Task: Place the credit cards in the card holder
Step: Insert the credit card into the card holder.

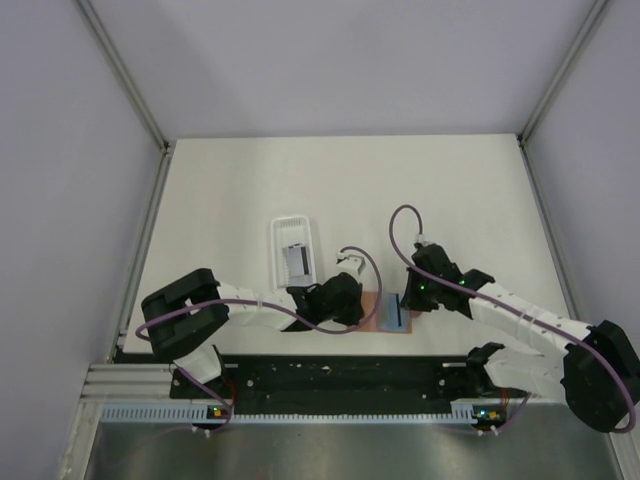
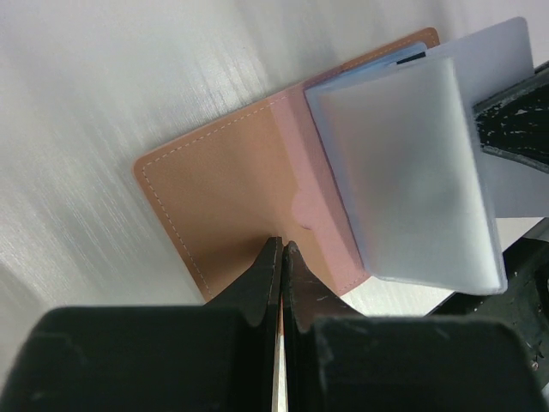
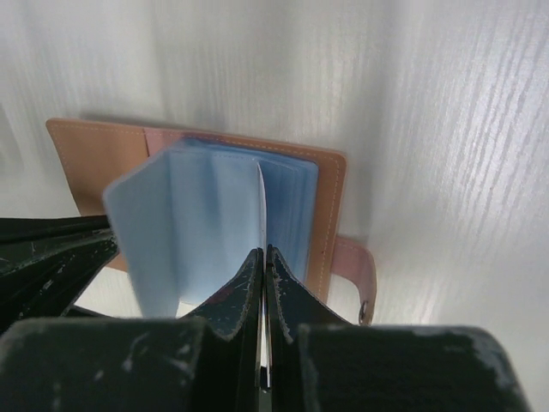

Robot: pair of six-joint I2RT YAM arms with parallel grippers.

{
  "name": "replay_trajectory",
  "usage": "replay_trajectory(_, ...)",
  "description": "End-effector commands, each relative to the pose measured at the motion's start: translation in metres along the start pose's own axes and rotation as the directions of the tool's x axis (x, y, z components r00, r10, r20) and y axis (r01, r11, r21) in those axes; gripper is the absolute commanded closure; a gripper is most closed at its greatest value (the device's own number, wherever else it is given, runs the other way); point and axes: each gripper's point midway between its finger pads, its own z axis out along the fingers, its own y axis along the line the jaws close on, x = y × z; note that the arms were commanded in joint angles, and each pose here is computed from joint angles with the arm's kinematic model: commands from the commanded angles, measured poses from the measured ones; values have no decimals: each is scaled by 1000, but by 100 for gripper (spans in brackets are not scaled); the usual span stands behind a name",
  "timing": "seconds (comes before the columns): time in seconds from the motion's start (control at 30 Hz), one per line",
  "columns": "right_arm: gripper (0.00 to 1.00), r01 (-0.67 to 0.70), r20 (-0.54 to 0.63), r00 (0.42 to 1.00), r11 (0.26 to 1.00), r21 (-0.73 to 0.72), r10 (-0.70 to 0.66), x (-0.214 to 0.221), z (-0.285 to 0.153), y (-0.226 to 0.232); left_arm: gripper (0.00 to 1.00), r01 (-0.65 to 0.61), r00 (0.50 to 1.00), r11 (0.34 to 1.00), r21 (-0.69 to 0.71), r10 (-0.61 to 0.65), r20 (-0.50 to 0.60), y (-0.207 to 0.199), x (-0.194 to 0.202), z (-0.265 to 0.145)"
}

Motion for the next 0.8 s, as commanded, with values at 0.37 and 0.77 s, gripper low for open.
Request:
replay_trajectory(0.37, 100, -17, -62, 998, 998, -62, 13, 12, 24, 9, 100, -33, 999, 999, -14, 32, -5, -4, -7, 0)
replay_trajectory(0.77, 100, -14, -62, 998, 998, -55, 11, 15, 25, 6, 100, -100, 972, 995, 24, 93, 215, -43, -89, -61)
